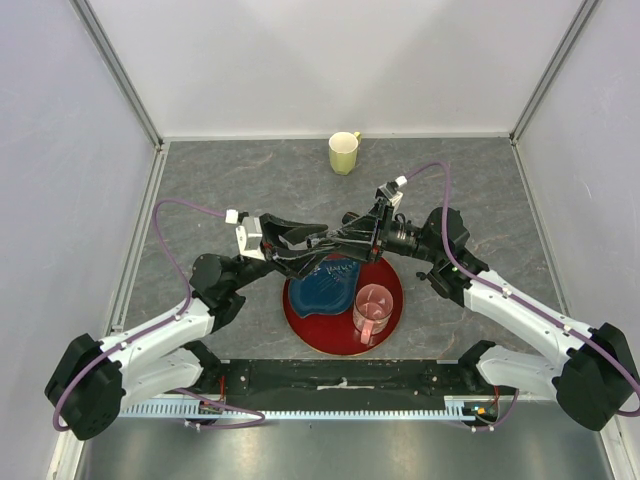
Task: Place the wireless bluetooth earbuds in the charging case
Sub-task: Pick up the charging case at the center of the board, then open the charging case, then pick up the earbud from the center of the board.
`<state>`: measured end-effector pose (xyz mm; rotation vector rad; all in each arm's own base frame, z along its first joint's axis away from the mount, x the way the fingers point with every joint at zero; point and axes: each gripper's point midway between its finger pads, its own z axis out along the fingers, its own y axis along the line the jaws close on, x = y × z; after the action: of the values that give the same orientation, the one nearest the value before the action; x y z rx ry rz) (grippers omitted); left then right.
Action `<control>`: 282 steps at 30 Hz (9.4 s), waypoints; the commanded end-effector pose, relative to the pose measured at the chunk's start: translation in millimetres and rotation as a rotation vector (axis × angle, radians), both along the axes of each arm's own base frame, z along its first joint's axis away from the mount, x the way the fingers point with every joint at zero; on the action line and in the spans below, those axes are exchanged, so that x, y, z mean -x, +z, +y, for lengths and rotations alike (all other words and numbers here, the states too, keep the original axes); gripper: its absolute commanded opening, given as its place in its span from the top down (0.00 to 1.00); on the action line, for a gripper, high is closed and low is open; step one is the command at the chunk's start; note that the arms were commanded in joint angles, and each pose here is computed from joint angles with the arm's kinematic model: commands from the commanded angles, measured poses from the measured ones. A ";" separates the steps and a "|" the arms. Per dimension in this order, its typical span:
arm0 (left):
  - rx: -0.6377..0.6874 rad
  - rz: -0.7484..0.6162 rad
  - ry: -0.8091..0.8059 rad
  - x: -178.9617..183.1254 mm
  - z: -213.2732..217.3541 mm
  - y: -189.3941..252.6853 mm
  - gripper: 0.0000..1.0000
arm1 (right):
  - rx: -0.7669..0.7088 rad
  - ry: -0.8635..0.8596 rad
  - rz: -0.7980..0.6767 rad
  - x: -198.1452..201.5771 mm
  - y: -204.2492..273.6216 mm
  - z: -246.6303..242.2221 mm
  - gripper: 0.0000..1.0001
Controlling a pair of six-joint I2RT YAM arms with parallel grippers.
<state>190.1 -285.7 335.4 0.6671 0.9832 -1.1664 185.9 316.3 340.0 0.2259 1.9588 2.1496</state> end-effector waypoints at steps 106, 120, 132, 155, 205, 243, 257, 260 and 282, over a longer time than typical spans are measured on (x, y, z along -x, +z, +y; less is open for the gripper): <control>0.032 -0.010 -0.295 36.6 -22.4 6.9 0.98 | 0.601 -0.162 -0.664 -28.5 -7.3 -40.6 0.16; 0.006 -0.009 -0.291 42.2 -17.6 -2.0 0.98 | 0.555 -0.172 -0.642 -29.3 -1.5 -35.7 0.16; -0.018 0.037 -0.229 33.9 -14.6 -15.6 0.98 | 0.438 -0.225 -0.748 -14.0 50.0 -43.9 0.13; -0.048 0.033 -0.167 42.8 2.3 -19.4 0.98 | 1.060 -0.580 -0.250 -115.8 -111.8 -228.5 0.32; -0.070 0.081 -0.161 40.5 1.9 -28.7 0.98 | 1.047 -0.425 0.240 -99.7 -322.0 -251.5 0.64; -0.079 0.129 -0.168 39.0 0.3 -36.6 0.98 | 1.059 -0.394 0.240 -81.8 -327.3 -243.4 0.71; -0.086 0.148 -0.164 38.1 0.7 -41.5 0.98 | 1.088 -0.388 0.182 -84.6 -323.4 -237.6 0.69; -0.088 0.150 -0.165 38.0 0.3 -42.4 0.98 | 1.098 -0.385 0.178 -83.7 -323.9 -237.3 0.69; -0.097 0.184 -0.163 35.1 -1.7 -49.2 0.98 | 1.002 -0.376 0.090 -92.6 -304.6 -220.9 0.84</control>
<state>156.2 -286.9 282.9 0.7607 1.1640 -1.3233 274.2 87.8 28.3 0.5044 2.5452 0.7307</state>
